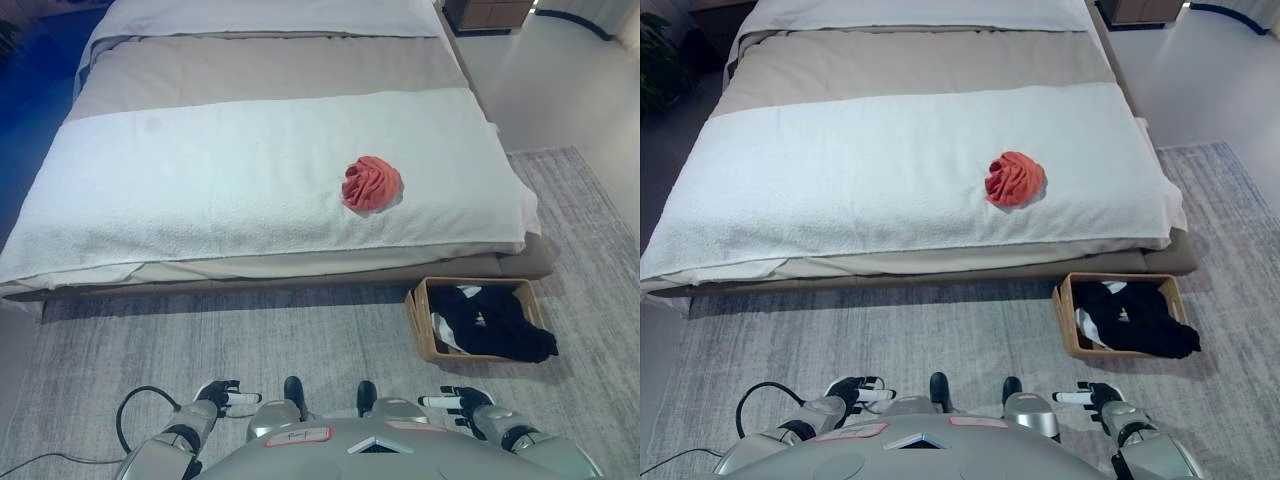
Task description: Put the clothes on the bed into the basket.
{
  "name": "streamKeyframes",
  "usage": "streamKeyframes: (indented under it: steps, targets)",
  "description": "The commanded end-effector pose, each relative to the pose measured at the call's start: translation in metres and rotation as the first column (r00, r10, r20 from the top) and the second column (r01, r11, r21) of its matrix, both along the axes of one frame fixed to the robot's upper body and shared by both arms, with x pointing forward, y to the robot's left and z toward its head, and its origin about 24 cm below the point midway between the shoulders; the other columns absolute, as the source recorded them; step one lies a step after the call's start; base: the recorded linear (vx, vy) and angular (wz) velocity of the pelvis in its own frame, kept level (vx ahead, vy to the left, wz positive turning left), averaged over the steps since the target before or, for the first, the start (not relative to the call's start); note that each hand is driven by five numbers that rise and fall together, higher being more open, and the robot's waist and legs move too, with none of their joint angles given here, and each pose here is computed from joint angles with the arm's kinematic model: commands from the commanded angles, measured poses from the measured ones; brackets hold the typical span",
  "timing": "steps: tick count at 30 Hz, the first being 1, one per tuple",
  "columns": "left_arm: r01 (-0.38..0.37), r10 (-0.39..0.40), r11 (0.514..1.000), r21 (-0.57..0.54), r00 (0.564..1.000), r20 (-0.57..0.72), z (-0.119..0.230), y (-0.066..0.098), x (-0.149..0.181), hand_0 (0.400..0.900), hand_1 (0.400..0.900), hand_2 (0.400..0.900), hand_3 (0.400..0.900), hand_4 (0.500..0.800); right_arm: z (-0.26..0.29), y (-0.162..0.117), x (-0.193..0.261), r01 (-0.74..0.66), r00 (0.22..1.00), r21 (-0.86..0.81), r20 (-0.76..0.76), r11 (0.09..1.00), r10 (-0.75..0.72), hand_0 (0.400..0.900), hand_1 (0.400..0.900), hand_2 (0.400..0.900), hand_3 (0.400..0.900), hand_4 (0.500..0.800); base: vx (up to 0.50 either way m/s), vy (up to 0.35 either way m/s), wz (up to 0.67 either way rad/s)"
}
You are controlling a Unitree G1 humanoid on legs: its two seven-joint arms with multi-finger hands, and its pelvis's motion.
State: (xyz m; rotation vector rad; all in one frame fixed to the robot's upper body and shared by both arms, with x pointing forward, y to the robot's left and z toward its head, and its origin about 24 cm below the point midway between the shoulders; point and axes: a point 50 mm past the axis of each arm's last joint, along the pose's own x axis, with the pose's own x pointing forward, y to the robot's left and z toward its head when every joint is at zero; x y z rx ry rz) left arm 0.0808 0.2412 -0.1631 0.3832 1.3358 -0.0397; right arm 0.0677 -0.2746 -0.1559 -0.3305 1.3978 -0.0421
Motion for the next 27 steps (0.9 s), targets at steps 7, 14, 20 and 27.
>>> streamKeyframes:
  steps: [7,14,20,27]
  targets:
    - [0.001,-0.004,0.998,0.056,0.999,0.044,0.0075,0.0118,0.0231,0.9,0.9,0.9,0.9,0.8,0.0024,-0.0076,0.002,-0.008,1.0,-0.045,-0.021,0.999,0.007,0.9,0.9,0.9,0.9,0.8,0.0,0.0,0.0]
    - [0.003,-0.005,0.999,0.052,0.999,0.034,0.0065,0.0106,0.0204,0.9,0.9,0.9,0.9,0.8,0.0026,-0.0083,0.0016,-0.009,1.0,-0.047,-0.024,0.999,0.008,0.9,0.9,0.9,0.9,0.8,0.0,0.0,0.0]
    - [0.001,-0.003,0.999,0.049,0.999,0.035,0.0065,0.0104,0.021,0.9,0.9,0.9,0.9,0.8,0.0026,-0.0078,0.0022,-0.005,1.0,-0.043,-0.02,0.999,0.004,0.9,0.9,0.9,0.9,0.8,0.0,0.0,0.0]
    - [0.004,-0.006,0.999,0.044,0.999,0.039,0.0071,0.0107,0.0227,0.9,0.9,0.9,0.9,0.8,0.0033,-0.0095,0.0027,-0.008,1.0,-0.043,-0.015,0.999,0.007,0.9,0.9,0.9,0.9,0.8,0.0,0.0,0.0]
